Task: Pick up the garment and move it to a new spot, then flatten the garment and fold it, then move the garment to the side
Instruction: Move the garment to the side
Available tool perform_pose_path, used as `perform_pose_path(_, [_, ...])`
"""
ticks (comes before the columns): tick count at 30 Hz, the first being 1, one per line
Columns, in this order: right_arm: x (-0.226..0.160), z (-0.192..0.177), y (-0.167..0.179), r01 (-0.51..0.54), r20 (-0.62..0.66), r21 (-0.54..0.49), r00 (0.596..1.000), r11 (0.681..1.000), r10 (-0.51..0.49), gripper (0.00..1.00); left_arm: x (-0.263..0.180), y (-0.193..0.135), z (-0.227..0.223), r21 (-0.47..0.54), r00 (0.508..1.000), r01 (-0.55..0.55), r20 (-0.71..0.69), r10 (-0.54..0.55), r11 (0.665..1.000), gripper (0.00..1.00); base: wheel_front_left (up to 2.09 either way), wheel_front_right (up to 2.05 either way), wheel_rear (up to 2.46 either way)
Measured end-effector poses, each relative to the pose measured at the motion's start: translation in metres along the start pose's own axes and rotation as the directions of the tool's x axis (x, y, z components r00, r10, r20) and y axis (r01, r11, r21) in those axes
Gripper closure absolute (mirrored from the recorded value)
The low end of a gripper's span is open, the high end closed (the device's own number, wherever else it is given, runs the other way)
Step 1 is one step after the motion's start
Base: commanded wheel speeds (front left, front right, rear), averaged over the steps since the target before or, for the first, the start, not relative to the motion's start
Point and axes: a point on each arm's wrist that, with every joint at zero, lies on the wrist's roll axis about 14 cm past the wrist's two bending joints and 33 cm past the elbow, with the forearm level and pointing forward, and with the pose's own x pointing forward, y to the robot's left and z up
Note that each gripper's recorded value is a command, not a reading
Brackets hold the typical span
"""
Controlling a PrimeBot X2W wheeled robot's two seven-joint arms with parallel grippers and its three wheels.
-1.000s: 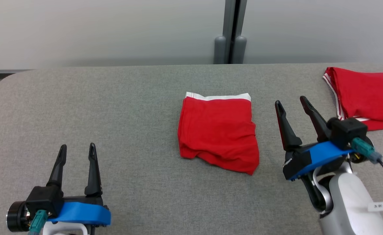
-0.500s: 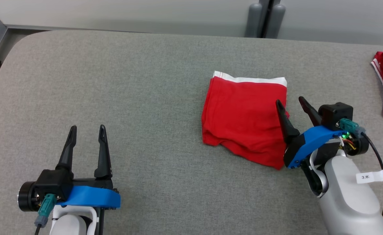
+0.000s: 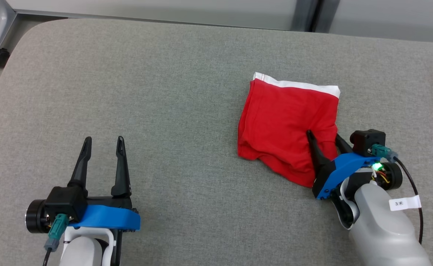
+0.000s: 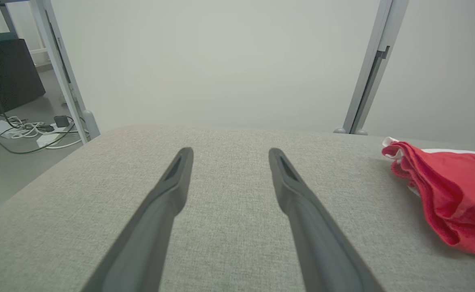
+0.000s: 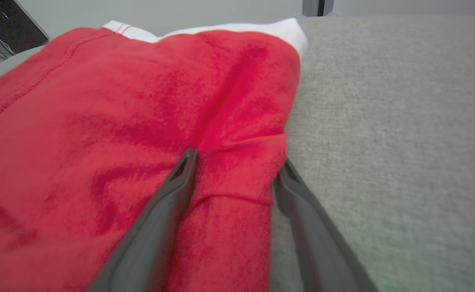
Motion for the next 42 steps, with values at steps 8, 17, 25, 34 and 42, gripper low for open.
perform_pose_path(8, [-0.007,0.008,0.0,-0.01,0.052,-0.026,0.999,1.0,0.012,1.0,0.01,-0.021,-0.005,-0.012,0.998,0.06,-0.007,-0.06,0.998,0.0,0.0,0.0,0.0])
perform_pose_path(17, [-0.053,0.007,-0.077,0.139,0.091,-0.094,0.987,0.986,-0.13,1.0,0.041,-0.072,-0.009,-0.017,0.978,0.209,0.007,-0.209,0.978,0.0,0.0,0.0,0.0])
perform_pose_path(25, [-0.097,0.019,-0.139,0.275,0.146,-0.143,0.956,0.951,-0.255,1.0,0.066,-0.108,-0.004,-0.007,0.95,0.308,0.046,-0.307,0.951,0.0,0.0,0.0,0.0])
perform_pose_path(34, [-0.092,0.068,-0.156,0.287,0.235,-0.256,0.945,0.923,-0.229,1.0,0.076,-0.12,-0.007,-0.008,0.939,0.34,0.046,-0.34,0.94,0.0,0.0,0.0,0.0])
perform_pose_path(42, [-0.076,0.118,-0.202,0.326,0.221,-0.433,0.942,0.841,-0.251,1.0,0.092,-0.122,-0.018,-0.004,0.936,0.349,0.043,-0.348,0.937,0.0,0.0,0.0,0.0])
